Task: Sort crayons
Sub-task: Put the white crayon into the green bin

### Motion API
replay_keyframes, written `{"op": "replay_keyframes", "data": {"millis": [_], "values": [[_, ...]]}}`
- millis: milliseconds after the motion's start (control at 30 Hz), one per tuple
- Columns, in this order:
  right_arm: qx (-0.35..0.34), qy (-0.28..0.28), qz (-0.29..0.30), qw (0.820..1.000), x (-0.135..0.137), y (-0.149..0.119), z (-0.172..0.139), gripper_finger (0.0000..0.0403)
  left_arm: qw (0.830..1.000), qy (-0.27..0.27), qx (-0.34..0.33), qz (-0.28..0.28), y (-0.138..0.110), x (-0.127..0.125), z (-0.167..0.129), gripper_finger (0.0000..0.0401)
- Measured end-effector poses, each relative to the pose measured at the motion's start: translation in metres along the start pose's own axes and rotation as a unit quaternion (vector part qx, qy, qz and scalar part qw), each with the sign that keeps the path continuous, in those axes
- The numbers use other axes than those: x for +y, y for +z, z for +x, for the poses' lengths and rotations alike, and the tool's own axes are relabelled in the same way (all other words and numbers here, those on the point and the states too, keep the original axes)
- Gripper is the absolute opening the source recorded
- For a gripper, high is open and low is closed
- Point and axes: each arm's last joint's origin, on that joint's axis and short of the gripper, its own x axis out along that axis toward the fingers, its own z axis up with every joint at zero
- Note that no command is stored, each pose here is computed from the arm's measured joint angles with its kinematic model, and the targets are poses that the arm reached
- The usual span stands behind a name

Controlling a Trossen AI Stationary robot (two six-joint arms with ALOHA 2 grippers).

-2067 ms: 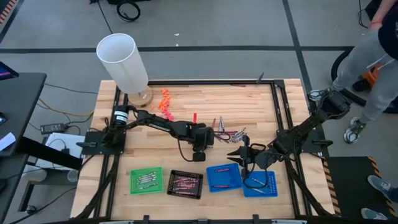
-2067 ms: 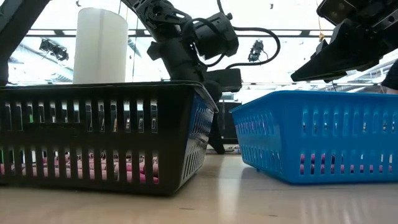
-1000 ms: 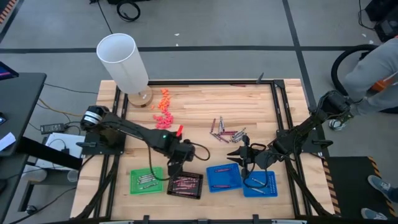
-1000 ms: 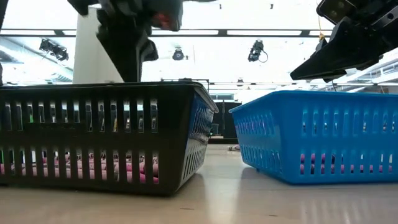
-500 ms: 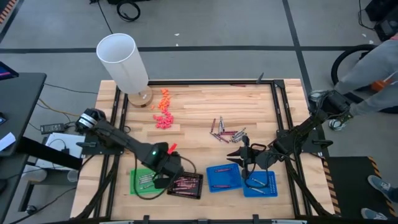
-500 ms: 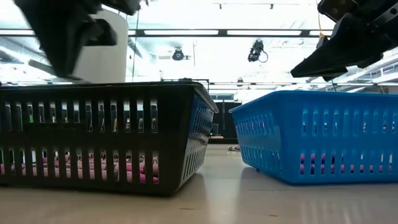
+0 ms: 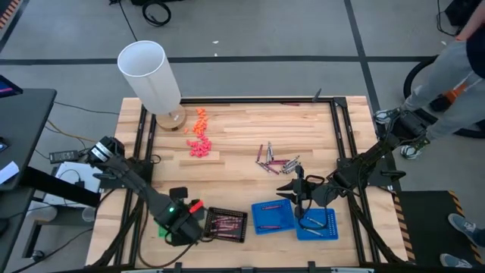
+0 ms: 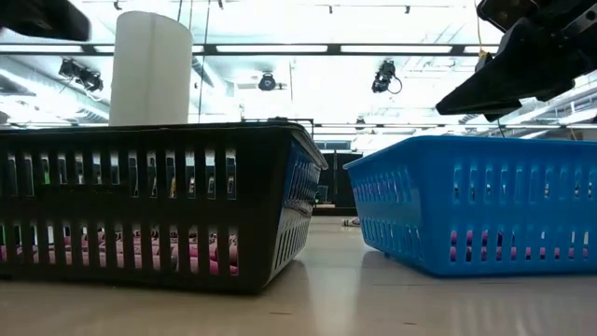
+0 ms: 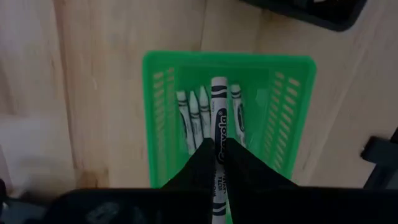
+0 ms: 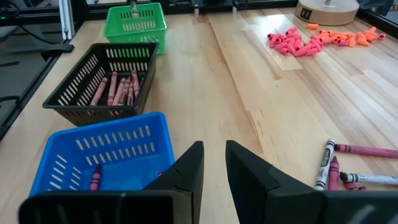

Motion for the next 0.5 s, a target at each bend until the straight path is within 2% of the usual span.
{"op": "replay_keyframes", "data": {"millis": [200,333,500], "values": [[-0.012,-0.004,-0.007,1.000,-0.003,0.004,0.002,0.0077,0.999,0.002,0.000,-0.053,-0.009,-0.006,0.004,0.0041],[-0.019,-0.013,-0.019,1.000,-0.007,0.007,0.006,0.0077,0.996,-0.001,0.012,-0.088,-0.017,-0.008,0.022,0.0064],[-0.034,-0.004,-0.033,0.999,-0.011,0.013,0.009,0.0077,0.993,-0.002,0.046,-0.106,-0.029,-0.007,0.044,0.0086]]}}
